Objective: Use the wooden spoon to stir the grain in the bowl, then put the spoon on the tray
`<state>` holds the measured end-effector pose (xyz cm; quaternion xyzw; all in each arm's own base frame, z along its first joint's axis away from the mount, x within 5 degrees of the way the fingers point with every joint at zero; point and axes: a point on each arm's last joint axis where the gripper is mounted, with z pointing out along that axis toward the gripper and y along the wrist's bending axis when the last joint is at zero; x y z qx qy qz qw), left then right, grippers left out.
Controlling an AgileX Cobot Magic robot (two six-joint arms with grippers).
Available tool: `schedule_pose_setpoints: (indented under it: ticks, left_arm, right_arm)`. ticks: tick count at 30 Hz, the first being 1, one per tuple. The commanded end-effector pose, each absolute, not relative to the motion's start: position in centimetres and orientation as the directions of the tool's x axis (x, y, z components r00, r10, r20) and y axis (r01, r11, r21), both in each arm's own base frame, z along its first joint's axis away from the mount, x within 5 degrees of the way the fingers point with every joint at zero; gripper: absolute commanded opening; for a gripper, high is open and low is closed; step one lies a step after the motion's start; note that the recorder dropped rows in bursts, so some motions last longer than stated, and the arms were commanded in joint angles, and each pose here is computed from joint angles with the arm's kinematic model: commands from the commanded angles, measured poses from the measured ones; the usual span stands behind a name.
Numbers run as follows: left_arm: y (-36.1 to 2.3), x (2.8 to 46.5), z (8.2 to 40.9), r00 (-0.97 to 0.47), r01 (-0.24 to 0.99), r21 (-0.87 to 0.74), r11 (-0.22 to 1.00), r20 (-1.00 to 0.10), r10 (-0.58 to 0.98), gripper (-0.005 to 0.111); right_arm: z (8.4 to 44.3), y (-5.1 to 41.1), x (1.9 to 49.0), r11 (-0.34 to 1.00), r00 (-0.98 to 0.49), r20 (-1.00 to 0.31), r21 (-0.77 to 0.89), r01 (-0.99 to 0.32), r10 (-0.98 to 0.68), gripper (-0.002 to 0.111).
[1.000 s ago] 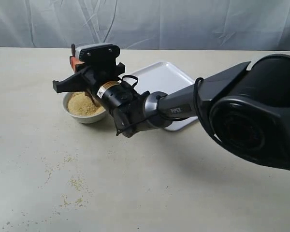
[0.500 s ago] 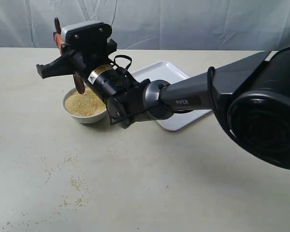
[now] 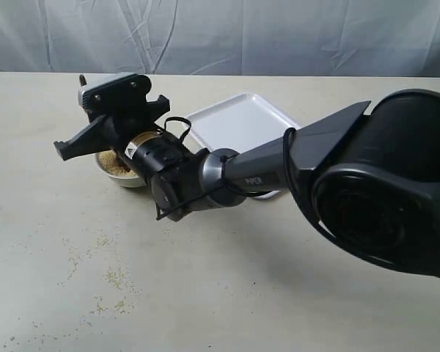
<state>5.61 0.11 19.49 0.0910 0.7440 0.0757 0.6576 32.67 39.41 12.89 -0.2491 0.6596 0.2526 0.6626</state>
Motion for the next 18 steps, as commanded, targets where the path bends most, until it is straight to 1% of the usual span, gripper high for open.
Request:
schedule_pose_setpoints:
  ticks: [1,4,10,13,16,18]
  left_arm:
    - [0.1,5.6,19.5,-0.111,0.036,0.228,0.973,-0.967,0.231,0.000]
    - [0.1,5.6,19.5,-0.111,0.036,0.228,0.973,-0.967,0.231,0.000]
    - [0.1,5.6,19.5,-0.111,0.036,0.228,0.973,-0.967,0.231,0.000]
    - [0.1,5.6,19.5,-0.111,0.036,0.228,0.973,-0.967,0.231,0.000]
    - [0.1,5.6,19.5,-0.111,0.036,0.228,0.973,-0.967,0.231,0.000]
    - [0.1,5.6,19.5,-0.111,0.036,0.228,0.973,-0.967,0.231,0.000]
  right_arm:
    - [13.2,38.6,33.4,0.812,0.054,-0.998,-0.046,-0.581,-0.017,0.000]
    - [13.9,38.6,33.5,0.819,0.077,-0.997,-0.039,-0.572,0.007,0.000]
    - [16.8,38.0,33.7,0.842,0.106,-0.992,0.004,-0.539,0.073,0.000]
    - [16.7,37.3,34.4,0.854,0.102,-0.992,0.009,-0.520,0.073,0.000]
    - [15.5,36.7,35.4,0.858,0.036,-0.999,0.012,-0.514,0.035,0.000]
    - [14.6,36.4,35.7,0.857,-0.019,-0.999,0.044,-0.514,0.041,0.000]
